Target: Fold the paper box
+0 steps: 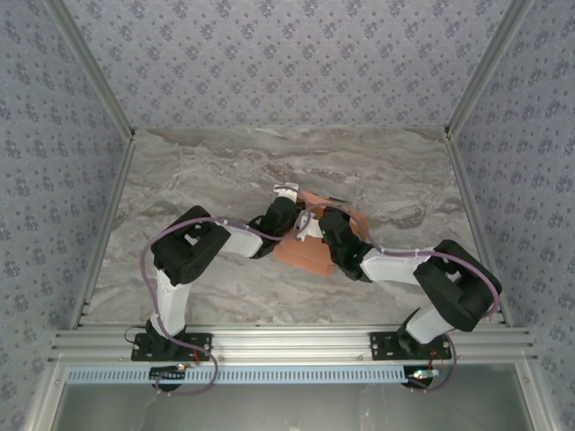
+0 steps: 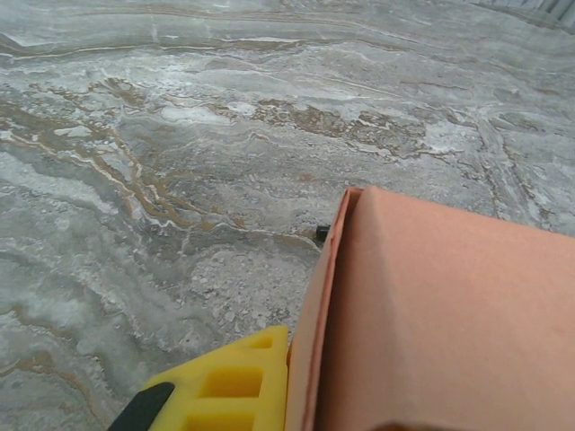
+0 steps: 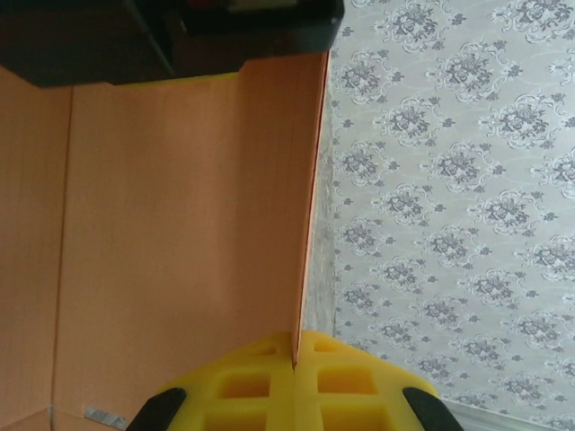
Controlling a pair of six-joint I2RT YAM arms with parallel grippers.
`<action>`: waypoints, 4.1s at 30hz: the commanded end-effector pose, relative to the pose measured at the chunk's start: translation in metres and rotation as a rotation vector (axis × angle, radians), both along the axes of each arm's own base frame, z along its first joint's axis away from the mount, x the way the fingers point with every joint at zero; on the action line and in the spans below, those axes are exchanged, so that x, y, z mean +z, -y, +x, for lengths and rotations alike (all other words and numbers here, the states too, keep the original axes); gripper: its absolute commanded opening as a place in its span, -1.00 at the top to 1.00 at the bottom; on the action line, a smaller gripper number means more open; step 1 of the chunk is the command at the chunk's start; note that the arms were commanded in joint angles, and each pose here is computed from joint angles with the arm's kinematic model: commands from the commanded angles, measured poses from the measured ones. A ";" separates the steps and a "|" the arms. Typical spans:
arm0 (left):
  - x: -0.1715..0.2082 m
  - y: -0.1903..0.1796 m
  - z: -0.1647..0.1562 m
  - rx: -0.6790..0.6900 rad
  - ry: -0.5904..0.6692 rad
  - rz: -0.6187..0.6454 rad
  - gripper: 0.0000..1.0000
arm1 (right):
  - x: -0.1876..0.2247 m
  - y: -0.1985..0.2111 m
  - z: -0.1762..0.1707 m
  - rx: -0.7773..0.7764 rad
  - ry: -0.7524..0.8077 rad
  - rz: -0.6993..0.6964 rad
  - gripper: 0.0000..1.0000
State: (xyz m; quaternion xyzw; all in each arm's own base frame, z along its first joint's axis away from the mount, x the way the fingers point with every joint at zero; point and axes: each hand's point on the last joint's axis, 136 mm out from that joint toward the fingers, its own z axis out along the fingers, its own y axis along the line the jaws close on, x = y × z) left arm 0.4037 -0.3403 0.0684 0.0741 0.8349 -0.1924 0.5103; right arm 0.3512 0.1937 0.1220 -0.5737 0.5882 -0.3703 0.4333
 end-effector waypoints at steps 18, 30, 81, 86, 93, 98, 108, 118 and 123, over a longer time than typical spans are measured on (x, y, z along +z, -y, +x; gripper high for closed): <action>0.003 -0.022 0.012 -0.054 0.023 0.005 0.38 | -0.030 0.009 -0.013 -0.004 -0.114 -0.067 1.00; -0.003 -0.025 -0.002 -0.178 0.018 0.009 0.05 | -0.029 0.010 -0.012 -0.010 -0.117 -0.068 1.00; -0.007 -0.040 0.029 0.209 -0.008 -0.081 0.70 | -0.032 0.010 -0.012 -0.028 -0.142 -0.040 1.00; 0.000 -0.022 0.021 0.048 0.021 -0.130 0.50 | -0.031 0.014 -0.010 -0.045 -0.144 -0.037 1.00; 0.002 -0.023 0.008 -0.163 0.014 -0.136 0.07 | -0.029 0.019 -0.006 -0.074 -0.152 -0.026 1.00; 0.011 -0.024 -0.004 -0.294 0.067 -0.060 -0.05 | -0.030 0.020 -0.004 -0.080 -0.161 -0.024 1.00; 0.018 -0.014 0.001 -0.391 0.083 -0.030 -0.10 | -0.032 0.021 -0.004 -0.082 -0.170 -0.023 1.00; 0.019 0.000 0.014 -0.388 0.021 -0.070 0.05 | -0.032 0.020 -0.005 -0.079 -0.177 -0.016 1.00; 0.010 -0.002 0.025 -0.318 -0.012 -0.062 0.22 | -0.034 0.017 -0.008 -0.070 -0.187 -0.013 1.00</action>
